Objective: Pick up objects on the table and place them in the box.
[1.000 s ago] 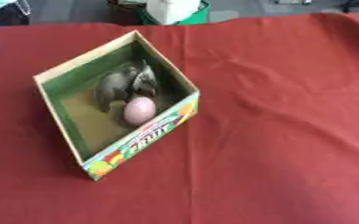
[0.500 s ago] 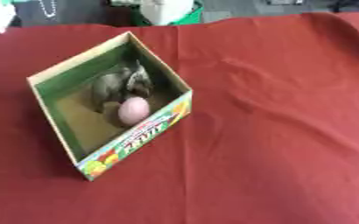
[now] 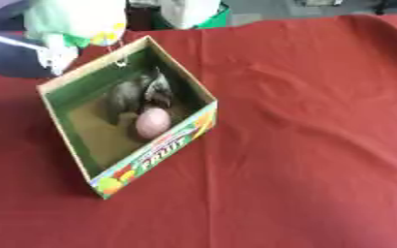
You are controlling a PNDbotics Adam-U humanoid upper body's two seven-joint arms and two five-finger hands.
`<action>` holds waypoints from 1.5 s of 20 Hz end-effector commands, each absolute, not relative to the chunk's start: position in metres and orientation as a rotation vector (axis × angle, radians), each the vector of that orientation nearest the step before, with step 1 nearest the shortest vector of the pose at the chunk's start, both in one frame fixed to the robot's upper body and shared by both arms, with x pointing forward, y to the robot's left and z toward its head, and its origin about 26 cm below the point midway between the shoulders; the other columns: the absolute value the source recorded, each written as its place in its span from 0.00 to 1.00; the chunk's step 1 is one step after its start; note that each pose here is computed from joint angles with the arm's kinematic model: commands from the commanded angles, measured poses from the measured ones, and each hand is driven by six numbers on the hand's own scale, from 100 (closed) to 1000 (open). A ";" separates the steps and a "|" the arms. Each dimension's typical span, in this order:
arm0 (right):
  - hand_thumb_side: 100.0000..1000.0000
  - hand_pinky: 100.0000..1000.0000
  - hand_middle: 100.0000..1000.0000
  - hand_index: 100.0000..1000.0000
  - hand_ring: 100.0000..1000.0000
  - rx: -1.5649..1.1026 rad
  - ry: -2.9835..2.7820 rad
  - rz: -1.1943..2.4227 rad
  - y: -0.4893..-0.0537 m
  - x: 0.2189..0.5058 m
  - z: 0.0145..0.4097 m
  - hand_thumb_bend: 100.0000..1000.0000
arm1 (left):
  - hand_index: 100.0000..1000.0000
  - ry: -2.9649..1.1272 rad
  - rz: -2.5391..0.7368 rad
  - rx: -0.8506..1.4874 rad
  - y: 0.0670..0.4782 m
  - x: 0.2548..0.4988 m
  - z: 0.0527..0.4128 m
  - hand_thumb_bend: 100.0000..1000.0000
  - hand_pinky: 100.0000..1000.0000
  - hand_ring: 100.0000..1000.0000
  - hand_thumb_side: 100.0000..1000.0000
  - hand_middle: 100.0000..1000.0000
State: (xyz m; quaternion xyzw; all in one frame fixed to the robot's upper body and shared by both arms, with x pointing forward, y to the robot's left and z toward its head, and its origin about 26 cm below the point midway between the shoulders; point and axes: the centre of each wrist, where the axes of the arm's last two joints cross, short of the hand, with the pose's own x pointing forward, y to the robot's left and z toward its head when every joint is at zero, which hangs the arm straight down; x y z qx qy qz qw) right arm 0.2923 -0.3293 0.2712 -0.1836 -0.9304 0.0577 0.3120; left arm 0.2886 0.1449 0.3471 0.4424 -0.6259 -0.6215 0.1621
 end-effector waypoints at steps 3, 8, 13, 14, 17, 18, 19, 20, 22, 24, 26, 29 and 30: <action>1.00 0.64 0.75 0.82 0.80 -0.484 -2.487 0.178 -0.327 0.289 0.282 0.00 | 0.29 -1.769 -1.852 1.238 0.139 0.283 0.345 0.00 0.27 0.47 0.24 0.48; 1.00 0.64 0.75 0.82 0.80 -0.481 -2.487 0.180 -0.327 0.289 0.282 0.00 | 0.30 -1.709 -1.911 1.201 0.136 0.283 0.337 0.00 0.28 0.48 0.24 0.49; 1.00 0.64 0.75 0.82 0.80 -0.480 -2.488 0.181 -0.327 0.289 0.282 0.00 | 0.31 -1.588 -1.975 1.171 0.137 0.285 0.326 0.00 0.29 0.48 0.24 0.49; 1.00 0.64 0.75 0.82 0.80 -0.481 -2.488 0.181 -0.327 0.289 0.282 0.00 | 0.31 -1.573 -1.978 1.171 0.137 0.285 0.325 0.00 0.29 0.48 0.24 0.49; 1.00 0.64 0.75 0.82 0.80 -0.479 -2.487 0.181 -0.327 0.289 0.281 0.00 | 0.32 -1.536 -1.977 1.169 0.139 0.289 0.321 0.00 0.29 0.49 0.23 0.50; 1.00 0.64 0.75 0.82 0.80 -0.479 -2.487 0.182 -0.327 0.289 0.281 0.00 | 0.33 -1.519 -1.981 1.165 0.139 0.290 0.319 0.00 0.30 0.49 0.23 0.50; 1.00 0.64 0.75 0.82 0.80 -0.479 -2.487 0.182 -0.327 0.289 0.281 0.00 | 0.35 -1.499 -1.989 1.156 0.139 0.293 0.317 0.00 0.31 0.50 0.24 0.51; 1.00 0.64 0.75 0.82 0.80 -0.479 -2.487 0.182 -0.327 0.289 0.281 0.00 | 0.37 -1.482 -1.996 1.146 0.139 0.295 0.315 0.00 0.32 0.51 0.26 0.52; 1.00 0.64 0.75 0.82 0.80 -0.479 -2.487 0.181 -0.327 0.289 0.281 0.00 | 0.42 -1.458 -2.006 1.133 0.139 0.299 0.312 0.00 0.34 0.52 0.29 0.54; 1.00 0.64 0.75 0.82 0.80 -0.479 -2.486 0.182 -0.327 0.289 0.281 0.00 | 0.47 -1.434 -2.016 1.125 0.139 0.303 0.309 0.00 0.37 0.55 0.36 0.56; 1.00 0.64 0.75 0.82 0.80 -0.479 -2.487 0.181 -0.327 0.289 0.281 0.00 | 0.50 -1.398 -2.033 1.116 0.138 0.308 0.306 0.00 0.39 0.56 0.39 0.58; 1.00 0.64 0.75 0.82 0.80 -0.478 -2.486 0.180 -0.326 0.289 0.281 0.00 | 0.64 -1.345 -2.059 1.109 0.139 0.314 0.302 0.00 0.50 0.66 0.53 0.68; 1.00 0.64 0.75 0.82 0.80 -0.477 -2.486 0.180 -0.326 0.289 0.281 0.00 | 0.66 -1.327 -2.068 1.111 0.139 0.316 0.301 0.00 0.51 0.67 0.55 0.69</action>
